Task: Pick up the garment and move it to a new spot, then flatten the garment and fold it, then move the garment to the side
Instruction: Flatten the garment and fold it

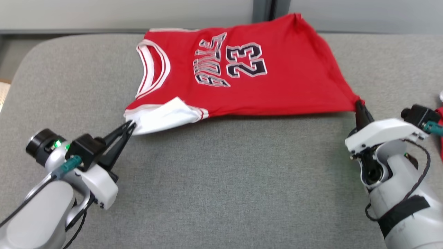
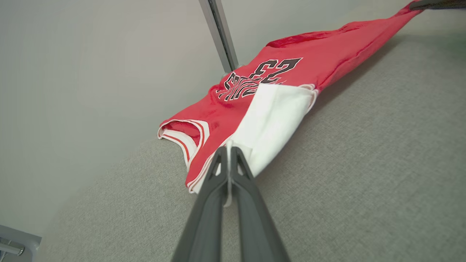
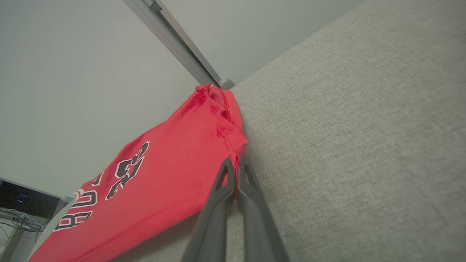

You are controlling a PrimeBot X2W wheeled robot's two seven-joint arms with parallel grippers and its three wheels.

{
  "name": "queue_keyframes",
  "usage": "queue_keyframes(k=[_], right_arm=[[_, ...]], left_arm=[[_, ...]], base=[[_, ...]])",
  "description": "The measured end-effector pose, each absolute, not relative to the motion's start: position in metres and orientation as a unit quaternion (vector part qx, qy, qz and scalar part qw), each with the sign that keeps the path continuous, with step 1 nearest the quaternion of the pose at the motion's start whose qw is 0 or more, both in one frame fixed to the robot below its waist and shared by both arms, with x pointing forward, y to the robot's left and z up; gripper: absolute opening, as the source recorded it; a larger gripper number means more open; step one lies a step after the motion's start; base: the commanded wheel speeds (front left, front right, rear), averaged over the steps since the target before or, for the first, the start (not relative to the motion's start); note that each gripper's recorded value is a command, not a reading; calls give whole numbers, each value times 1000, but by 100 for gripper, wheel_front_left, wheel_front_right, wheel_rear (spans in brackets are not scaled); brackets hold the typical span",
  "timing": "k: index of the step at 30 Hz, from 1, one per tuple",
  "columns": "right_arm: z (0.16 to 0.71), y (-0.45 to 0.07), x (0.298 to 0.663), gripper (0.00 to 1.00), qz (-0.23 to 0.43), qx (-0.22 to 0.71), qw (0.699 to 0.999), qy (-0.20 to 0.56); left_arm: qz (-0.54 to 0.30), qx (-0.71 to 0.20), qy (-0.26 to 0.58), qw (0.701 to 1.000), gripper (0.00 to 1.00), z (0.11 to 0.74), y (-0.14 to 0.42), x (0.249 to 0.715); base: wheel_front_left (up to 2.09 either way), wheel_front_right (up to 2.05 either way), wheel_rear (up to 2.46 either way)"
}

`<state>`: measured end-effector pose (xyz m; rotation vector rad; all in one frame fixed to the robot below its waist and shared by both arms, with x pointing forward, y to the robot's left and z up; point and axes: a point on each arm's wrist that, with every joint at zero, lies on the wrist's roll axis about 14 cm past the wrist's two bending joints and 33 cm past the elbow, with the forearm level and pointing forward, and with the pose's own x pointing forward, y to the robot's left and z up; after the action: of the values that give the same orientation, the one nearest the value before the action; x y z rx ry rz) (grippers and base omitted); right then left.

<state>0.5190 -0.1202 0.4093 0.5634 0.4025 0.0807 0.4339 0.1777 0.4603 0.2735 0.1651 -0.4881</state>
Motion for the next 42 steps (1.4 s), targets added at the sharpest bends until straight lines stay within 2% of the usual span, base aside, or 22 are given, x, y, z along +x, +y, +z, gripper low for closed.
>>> queue_keyframes(k=[14, 22, 29, 42], right_arm=[[409, -131, 453, 0, 60, 256, 931, 252], [410, -136, 420, 0, 100, 220, 923, 300], [403, -145, 399, 0, 133, 172, 907, 361], [396, -163, 368, 0, 153, 141, 870, 446]], left_arm=[[-280, 170, 120, 937, 0, 443, 173, 371], [-288, 157, 148, 933, 0, 430, 176, 333], [-297, 144, 175, 928, 0, 424, 181, 310], [-356, 135, 243, 892, 0, 422, 166, 262]], base=[[0, 0, 0], [0, 0, 0], [0, 0, 0], [0, 0, 0]])
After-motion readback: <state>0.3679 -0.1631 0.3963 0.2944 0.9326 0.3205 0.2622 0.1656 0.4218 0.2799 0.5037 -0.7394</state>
